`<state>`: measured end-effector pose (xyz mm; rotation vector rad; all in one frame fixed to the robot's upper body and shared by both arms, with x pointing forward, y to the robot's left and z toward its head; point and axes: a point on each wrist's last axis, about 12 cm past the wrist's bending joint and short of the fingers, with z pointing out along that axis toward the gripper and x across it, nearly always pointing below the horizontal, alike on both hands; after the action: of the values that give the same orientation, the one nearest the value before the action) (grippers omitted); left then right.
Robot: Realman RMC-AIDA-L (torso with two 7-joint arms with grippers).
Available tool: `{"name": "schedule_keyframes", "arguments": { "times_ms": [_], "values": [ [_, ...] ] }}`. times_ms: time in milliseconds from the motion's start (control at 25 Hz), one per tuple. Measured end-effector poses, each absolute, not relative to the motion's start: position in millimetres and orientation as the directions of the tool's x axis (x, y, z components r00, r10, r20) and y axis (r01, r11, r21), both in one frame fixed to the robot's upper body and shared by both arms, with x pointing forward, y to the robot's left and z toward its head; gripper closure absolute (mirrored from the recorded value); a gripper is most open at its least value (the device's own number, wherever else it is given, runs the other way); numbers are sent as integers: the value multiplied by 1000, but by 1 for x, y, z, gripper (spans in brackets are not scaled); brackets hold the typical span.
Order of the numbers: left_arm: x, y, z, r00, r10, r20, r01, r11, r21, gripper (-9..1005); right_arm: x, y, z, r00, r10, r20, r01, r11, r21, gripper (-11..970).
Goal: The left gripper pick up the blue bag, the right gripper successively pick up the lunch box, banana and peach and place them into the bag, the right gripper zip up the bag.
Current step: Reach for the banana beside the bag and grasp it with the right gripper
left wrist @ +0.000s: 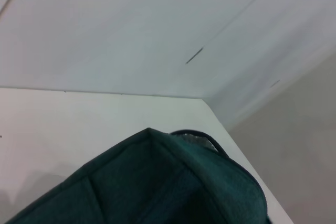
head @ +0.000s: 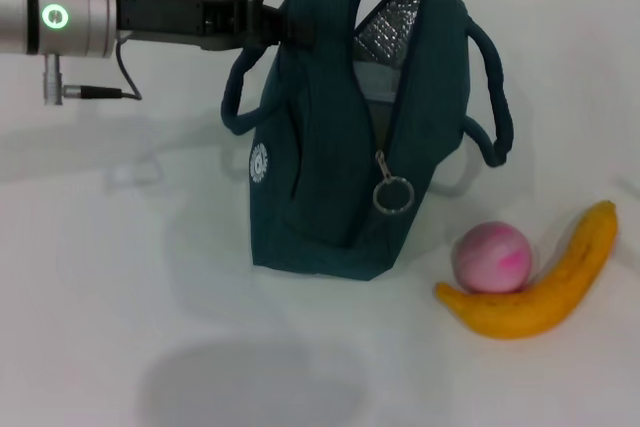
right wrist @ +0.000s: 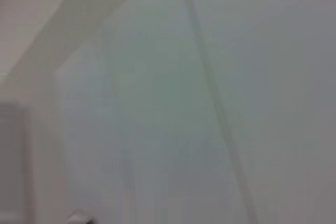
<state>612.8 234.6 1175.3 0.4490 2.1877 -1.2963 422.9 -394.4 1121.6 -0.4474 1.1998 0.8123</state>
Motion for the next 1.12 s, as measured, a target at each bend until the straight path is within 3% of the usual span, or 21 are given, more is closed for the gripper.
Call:
{"name": "schedule_keyframes", "arguments": {
  "times_ms": [120, 240, 280, 320, 560, 880, 1120],
  "values": [
    [615, 235, 1175, -788, -9, -616, 534, 488, -690, 951, 436, -391, 1144, 41, 196, -980, -830, 552, 76, 383],
    [616, 234, 1174, -785, -24, -620, 530, 493, -690, 951, 447, -384, 1162, -33, 41, -999, -870, 491, 49, 283],
    [616, 234, 1174, -784, -26, -620, 530, 493, -690, 951, 456, -377, 1172, -80, -84, -993, -888, 458, 33, 250],
    [616, 234, 1174, -784, -31, -620, 528, 494, -691, 951, 456, -377, 1172, -80, -84, -993, -888, 458, 33, 216],
    [614, 235, 1170, -790, -50, -611, 513, 491, -704, 951, 480, -355, 1195, -190, -431, -882, -919, 395, 4, 95],
    [615, 237, 1168, -794, -85, -602, 496, 484, -721, 951, 498, -322, 1214, -232, -715, -660, -944, 328, -24, 93],
    [614, 231, 1166, -799, -91, -594, 491, 471, -733, 951, 507, -305, 1212, -226, -805, -548, -964, 267, 5, 96]
  ]
}}
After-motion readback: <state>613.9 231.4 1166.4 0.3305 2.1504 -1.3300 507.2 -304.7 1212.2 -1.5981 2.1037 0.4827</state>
